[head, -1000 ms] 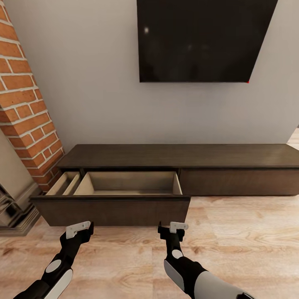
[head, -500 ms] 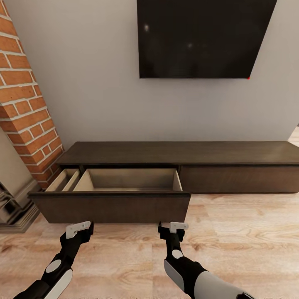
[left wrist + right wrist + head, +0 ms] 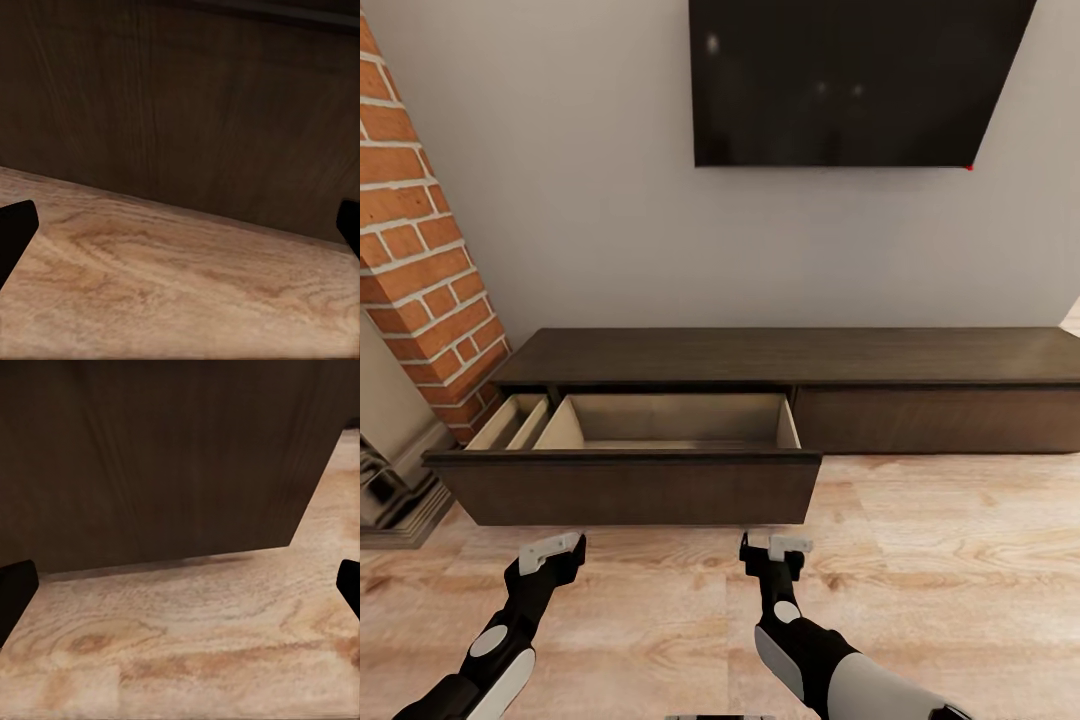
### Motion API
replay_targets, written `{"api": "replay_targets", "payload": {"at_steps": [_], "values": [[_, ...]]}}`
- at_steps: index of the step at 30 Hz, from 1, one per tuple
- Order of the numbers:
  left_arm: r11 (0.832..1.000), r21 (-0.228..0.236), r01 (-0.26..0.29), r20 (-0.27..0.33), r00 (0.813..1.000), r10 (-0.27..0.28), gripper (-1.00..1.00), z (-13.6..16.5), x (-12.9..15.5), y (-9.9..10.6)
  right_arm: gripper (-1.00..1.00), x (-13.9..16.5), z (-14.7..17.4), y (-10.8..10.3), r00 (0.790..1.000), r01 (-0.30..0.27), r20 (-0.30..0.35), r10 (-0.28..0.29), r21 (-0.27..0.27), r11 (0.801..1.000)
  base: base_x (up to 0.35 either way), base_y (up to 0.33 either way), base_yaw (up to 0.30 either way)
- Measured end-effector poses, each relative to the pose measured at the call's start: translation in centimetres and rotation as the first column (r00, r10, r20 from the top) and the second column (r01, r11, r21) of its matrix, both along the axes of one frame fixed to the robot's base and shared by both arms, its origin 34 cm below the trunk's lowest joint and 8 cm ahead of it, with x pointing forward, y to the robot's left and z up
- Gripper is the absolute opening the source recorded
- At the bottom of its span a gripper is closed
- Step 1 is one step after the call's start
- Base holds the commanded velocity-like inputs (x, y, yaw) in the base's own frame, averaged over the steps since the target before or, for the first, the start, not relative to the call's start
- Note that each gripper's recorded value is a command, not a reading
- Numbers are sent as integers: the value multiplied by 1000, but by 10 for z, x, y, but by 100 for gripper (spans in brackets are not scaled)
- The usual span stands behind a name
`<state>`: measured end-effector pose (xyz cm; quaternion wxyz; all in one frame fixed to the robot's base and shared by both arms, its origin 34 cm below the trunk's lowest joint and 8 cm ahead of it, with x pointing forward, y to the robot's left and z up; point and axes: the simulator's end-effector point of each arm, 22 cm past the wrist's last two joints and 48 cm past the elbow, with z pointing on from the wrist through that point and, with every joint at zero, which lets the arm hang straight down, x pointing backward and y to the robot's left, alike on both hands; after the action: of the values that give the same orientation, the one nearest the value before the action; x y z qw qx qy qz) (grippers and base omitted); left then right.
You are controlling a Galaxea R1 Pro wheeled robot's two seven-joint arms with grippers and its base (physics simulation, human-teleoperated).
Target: Place each of the two pumpkins and all three candles from the living room inside a cabinet in the living room (use any cabinet), then make sure every cabinet is closed, and position the cauldron so it is next to a table in the living room.
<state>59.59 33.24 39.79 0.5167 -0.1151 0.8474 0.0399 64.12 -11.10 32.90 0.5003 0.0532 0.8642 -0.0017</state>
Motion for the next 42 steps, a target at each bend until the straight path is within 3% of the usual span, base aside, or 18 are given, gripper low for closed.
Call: {"api": "replay_targets", "payload": {"at_steps": [14, 42], "values": [[1000, 1, 2, -5, 1000, -2, 100, -2, -1, 0, 100, 0, -1, 13, 999, -49, 3, 49, 34, 998, 28, 7, 0], [1000, 12, -12, -42, 999, 13, 100, -19, -9, 5, 100, 1, -1, 15, 998, -56, 4, 56, 41, 998, 159, 8, 0]]}}
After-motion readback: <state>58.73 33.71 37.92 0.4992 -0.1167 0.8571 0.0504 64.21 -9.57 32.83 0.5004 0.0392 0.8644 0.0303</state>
